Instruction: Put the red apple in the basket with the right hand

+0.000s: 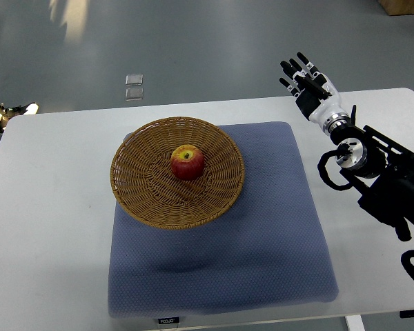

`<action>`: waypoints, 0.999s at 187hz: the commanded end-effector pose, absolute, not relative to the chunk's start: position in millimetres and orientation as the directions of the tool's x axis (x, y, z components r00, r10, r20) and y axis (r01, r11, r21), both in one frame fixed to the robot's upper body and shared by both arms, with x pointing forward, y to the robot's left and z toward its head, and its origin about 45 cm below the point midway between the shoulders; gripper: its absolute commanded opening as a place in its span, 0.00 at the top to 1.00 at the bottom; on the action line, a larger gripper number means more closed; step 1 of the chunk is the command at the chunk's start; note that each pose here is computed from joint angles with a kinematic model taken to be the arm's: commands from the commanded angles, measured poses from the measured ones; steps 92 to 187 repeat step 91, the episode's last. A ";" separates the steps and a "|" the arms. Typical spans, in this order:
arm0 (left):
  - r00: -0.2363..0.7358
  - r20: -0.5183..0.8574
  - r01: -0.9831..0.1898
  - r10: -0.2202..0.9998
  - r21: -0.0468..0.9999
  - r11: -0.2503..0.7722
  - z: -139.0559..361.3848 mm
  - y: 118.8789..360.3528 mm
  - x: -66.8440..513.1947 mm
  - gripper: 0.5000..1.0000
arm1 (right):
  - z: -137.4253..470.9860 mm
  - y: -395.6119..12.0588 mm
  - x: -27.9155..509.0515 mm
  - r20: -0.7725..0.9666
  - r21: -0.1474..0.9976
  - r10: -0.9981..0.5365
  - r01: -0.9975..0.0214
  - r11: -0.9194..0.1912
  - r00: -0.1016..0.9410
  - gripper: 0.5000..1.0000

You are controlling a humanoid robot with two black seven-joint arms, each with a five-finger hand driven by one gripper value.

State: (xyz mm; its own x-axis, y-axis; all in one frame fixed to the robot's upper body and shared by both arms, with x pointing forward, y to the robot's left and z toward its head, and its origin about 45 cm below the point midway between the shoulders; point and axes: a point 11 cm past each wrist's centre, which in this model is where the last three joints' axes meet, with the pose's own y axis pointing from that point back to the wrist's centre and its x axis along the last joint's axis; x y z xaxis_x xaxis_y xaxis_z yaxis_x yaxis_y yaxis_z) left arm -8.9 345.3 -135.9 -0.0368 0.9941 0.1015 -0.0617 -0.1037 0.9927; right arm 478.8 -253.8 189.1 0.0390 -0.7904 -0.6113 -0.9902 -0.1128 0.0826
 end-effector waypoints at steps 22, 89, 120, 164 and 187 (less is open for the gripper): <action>-0.037 0.101 -0.062 0.994 0.993 -0.103 -135.9 345.1 -9.0 0.00 | 181.5 -257.3 474.7 -0.618 0.097 -0.786 -0.990 -0.102 0.021 0.15; -0.037 0.096 -0.062 0.995 0.993 -0.099 -136.2 343.5 -8.8 0.00 | 168.7 -264.8 468.0 -0.618 0.125 -0.786 -0.989 -0.084 -0.011 0.15; -0.037 0.096 -0.062 0.995 0.993 -0.099 -136.2 343.5 -8.8 0.00 | 168.5 -265.2 468.0 -0.617 0.125 -0.787 -0.989 -0.083 -0.012 0.15; -0.037 0.096 -0.062 0.995 0.993 -0.099 -136.2 343.5 -8.8 0.00 | 168.5 -265.2 468.0 -0.617 0.125 -0.787 -0.989 -0.083 -0.012 0.15; -0.037 0.096 -0.062 0.995 0.993 -0.099 -136.2 343.5 -8.8 0.00 | 168.5 -265.2 468.0 -0.617 0.125 -0.787 -0.989 -0.083 -0.012 0.15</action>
